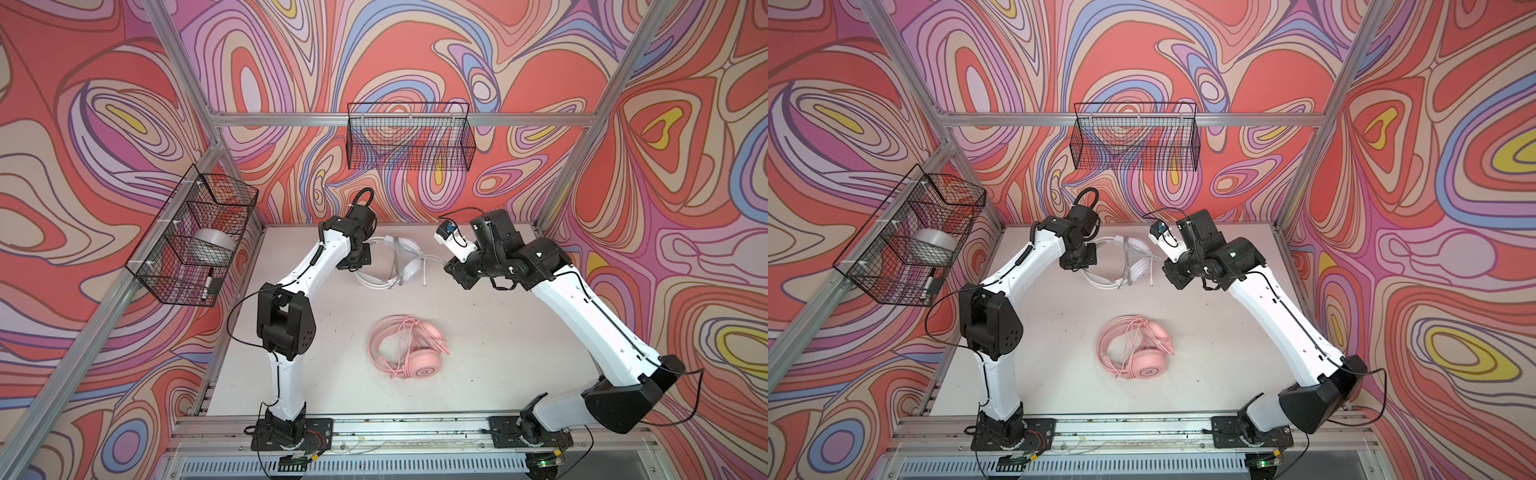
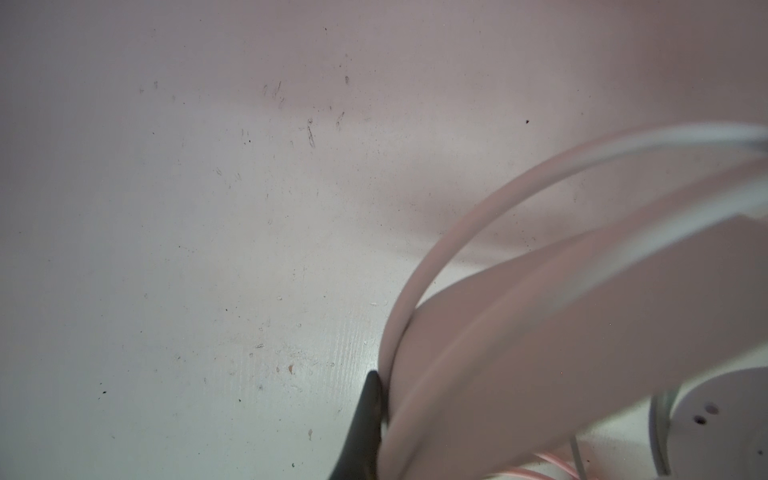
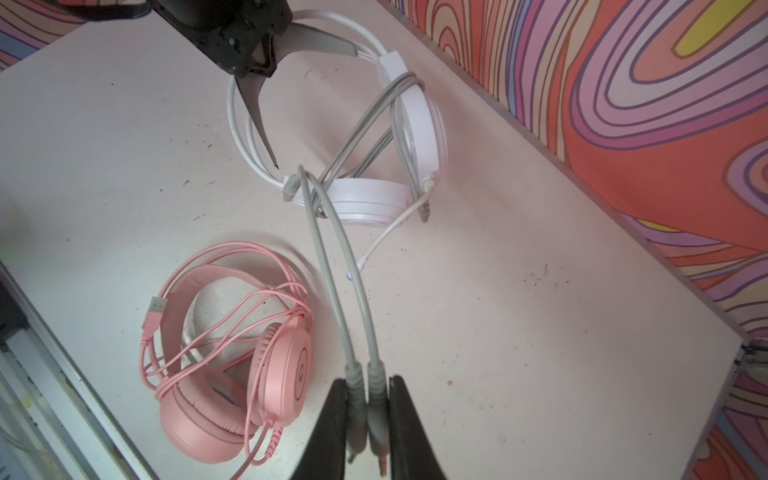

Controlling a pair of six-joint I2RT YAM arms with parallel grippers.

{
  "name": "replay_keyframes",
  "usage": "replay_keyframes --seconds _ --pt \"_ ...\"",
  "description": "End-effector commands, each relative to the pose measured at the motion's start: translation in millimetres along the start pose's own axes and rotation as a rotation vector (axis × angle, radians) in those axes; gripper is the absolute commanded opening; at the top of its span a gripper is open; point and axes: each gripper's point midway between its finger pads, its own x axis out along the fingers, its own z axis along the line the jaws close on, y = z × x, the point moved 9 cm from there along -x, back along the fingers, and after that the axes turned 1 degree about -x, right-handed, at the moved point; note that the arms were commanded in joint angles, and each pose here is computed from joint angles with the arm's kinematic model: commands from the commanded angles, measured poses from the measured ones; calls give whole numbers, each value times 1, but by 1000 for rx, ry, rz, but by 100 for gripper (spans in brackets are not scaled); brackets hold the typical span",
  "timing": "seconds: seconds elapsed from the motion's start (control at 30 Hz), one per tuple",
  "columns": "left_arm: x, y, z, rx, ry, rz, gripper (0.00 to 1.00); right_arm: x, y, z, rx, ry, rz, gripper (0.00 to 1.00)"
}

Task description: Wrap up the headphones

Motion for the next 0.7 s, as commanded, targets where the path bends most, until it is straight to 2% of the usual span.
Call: replay_keyframes --seconds 0.0,0.27,0.47,0.67 --pt "-11 0 -2 8 15 -20 0 -2 -11 -18 -65 91 -4 0" --pt "-18 4 -8 53 52 -24 0 10 -27 -57 -57 110 -41 0" --pt "-22 11 -19 131 120 -22 0 45 -39 -81 26 61 -53 0" --pt "-30 17 -21 193 175 -27 0 97 -40 -109 143 4 -55 0"
